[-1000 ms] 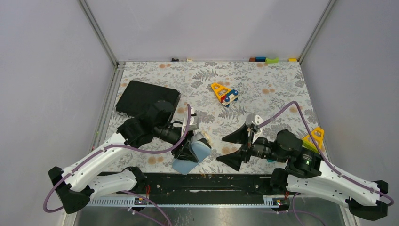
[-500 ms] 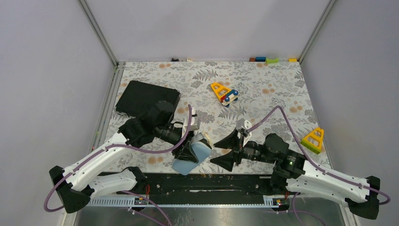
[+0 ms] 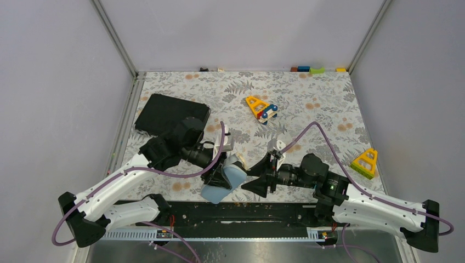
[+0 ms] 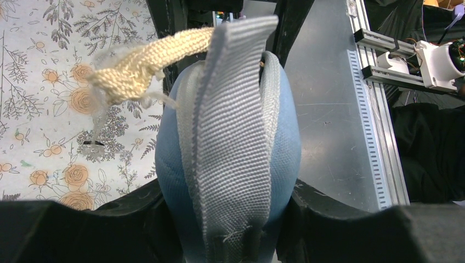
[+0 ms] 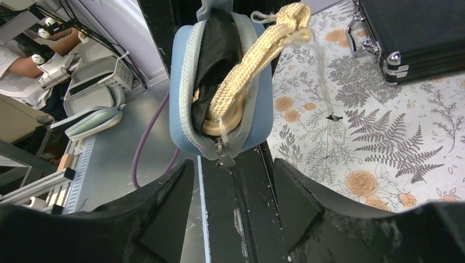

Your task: Open the umbrella

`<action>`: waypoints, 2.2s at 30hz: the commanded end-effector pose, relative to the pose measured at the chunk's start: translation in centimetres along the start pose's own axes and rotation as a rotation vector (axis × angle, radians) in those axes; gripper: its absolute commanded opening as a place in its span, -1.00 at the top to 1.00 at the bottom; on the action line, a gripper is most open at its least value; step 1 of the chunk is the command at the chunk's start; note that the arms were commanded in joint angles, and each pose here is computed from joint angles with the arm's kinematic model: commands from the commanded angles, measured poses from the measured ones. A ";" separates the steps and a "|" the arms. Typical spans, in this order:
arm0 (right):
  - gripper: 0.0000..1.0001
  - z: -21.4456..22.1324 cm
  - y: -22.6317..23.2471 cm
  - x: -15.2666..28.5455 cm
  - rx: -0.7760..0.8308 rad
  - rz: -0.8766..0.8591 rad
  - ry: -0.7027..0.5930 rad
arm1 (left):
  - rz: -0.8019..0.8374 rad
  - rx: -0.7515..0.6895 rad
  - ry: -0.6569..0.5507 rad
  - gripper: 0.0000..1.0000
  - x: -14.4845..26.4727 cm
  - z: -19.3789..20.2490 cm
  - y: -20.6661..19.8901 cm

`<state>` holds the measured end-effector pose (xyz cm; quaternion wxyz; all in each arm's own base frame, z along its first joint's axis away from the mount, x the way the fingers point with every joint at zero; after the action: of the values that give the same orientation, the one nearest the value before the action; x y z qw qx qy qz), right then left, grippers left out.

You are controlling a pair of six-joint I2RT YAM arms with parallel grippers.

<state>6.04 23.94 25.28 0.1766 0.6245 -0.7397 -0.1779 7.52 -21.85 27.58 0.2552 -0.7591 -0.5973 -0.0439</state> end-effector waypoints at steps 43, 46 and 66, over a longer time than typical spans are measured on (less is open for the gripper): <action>0.12 -3.3 1.5 0.5 0.156 -0.019 0.013 | 0.105 -0.038 -0.053 0.58 -0.5 -1.2 -0.5; 0.31 -3.3 1.6 0.5 0.158 -0.026 0.015 | 0.100 -0.034 -0.049 0.58 -0.6 -1.1 -0.4; 1.00 -2.3 0.8 0.5 0.173 -0.003 0.058 | 0.078 -0.048 -0.053 0.70 -0.4 -1.3 -0.4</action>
<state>6.06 23.40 26.25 0.1670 0.6419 -0.7419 -0.0982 7.43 -22.24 27.18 0.2753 -0.7662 -0.5798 -0.0303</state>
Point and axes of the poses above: each gripper's point midway between its finger pads, its own x axis back along the fingers, its own y axis along the line the jaws close on, z = x × y, the point moved 6 cm from there along x, back along the fingers, and after that the axes turned 6 degrees about -x, right-handed, at the moved point
